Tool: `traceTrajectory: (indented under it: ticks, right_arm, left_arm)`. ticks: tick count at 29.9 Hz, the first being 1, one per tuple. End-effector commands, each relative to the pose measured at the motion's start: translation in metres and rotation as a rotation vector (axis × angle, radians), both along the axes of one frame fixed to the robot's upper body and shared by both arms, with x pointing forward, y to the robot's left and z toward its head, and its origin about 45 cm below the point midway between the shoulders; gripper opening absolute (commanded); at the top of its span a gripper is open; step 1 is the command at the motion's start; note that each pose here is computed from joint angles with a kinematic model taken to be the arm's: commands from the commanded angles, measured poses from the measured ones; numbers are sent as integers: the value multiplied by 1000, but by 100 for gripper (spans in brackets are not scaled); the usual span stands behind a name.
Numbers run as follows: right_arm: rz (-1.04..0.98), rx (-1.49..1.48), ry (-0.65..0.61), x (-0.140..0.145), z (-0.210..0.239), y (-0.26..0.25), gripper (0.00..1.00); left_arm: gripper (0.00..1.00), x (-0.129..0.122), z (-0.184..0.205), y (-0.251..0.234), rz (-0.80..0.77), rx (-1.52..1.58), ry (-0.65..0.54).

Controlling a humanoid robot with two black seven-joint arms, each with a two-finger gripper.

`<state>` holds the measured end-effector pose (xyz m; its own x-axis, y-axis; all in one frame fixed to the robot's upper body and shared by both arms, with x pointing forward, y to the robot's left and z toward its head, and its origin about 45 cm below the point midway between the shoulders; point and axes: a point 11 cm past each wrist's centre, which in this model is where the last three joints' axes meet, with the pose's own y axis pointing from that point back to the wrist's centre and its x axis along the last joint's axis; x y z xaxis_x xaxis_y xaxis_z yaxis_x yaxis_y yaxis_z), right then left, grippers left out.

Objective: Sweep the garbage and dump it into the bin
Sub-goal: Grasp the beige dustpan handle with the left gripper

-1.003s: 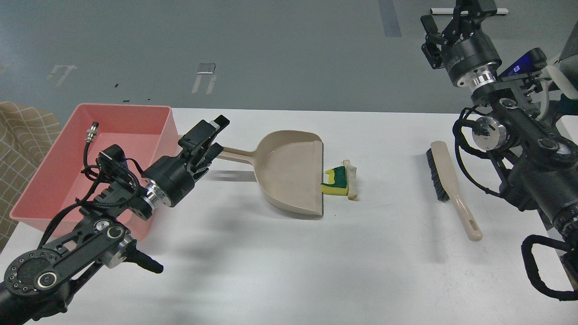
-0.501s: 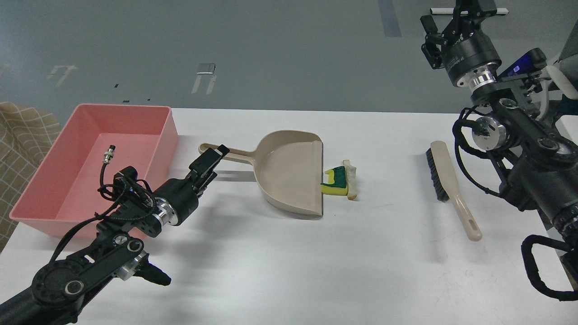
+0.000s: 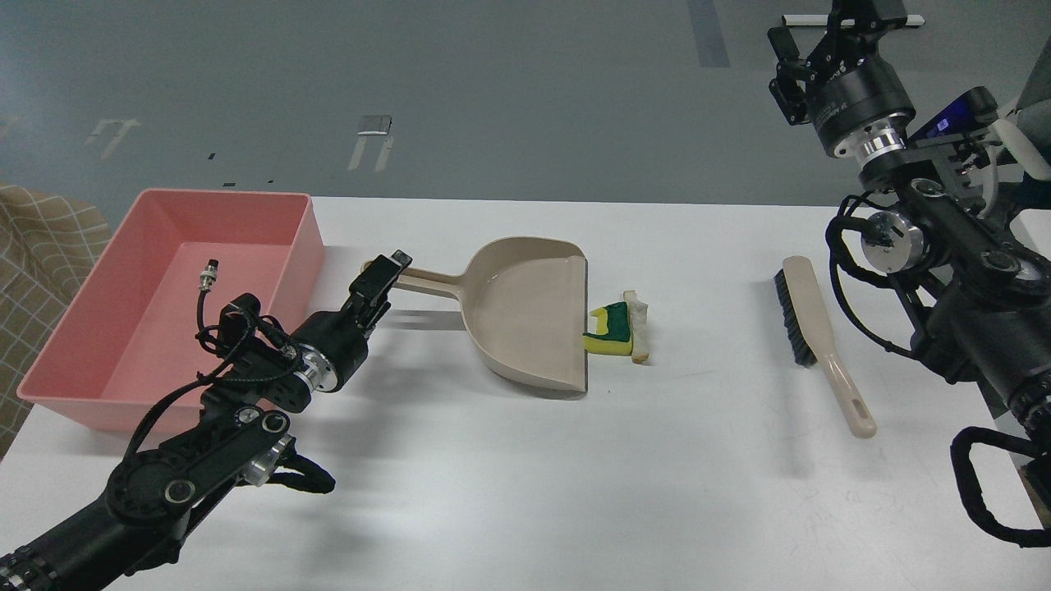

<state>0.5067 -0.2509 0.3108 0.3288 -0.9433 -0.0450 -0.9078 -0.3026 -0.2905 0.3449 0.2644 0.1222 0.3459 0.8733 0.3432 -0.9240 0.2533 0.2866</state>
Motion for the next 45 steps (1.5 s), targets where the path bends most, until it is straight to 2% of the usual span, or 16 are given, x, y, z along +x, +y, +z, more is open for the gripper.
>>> traceTrajectory:
  ticks: [1, 5, 19, 27, 29, 31, 34, 35, 36, 38, 39, 45]
  right_arm:
    - [0, 1, -1, 0, 1, 0, 100]
    - [2, 2, -2, 0, 1, 1, 100]
    - [6, 0, -7, -1, 2, 2, 100]
    - [4, 1, -8, -1, 3, 1, 100]
    - [4, 1, -8, -1, 3, 1, 100]
    - [3, 1, -8, -1, 3, 0, 100]
    - [0, -1, -8, -1, 3, 0, 100]
    - [0, -1, -8, -1, 3, 0, 100]
    - [0, -1, -8, -1, 3, 0, 100]
    - [0, -1, -8, -1, 3, 0, 100]
    - [0, -1, -8, -1, 3, 0, 100]
    - [-1, -3, -8, -1, 3, -1, 100]
  left_arm:
    - [91, 4, 1, 0, 11, 2, -5]
    - [89, 6, 2, -3, 7, -1, -8]
    - [88, 18, -3, -6, 33, -8, -3]
    - [81, 23, -5, -4, 49, -8, 5]
    - [70, 22, -6, -6, 46, -9, 7]
    - [54, 22, -6, -6, 46, -9, 7]
    - [39, 22, -6, -5, 47, -8, 10]
    - [39, 22, -6, -5, 47, -8, 10]
    - [33, 22, -6, -5, 47, -7, 9]
    - [16, 22, -6, -5, 48, -6, 11]
    - [0, 22, -7, -5, 47, -4, 14]
    - [0, 21, -9, -6, 45, -5, 23]
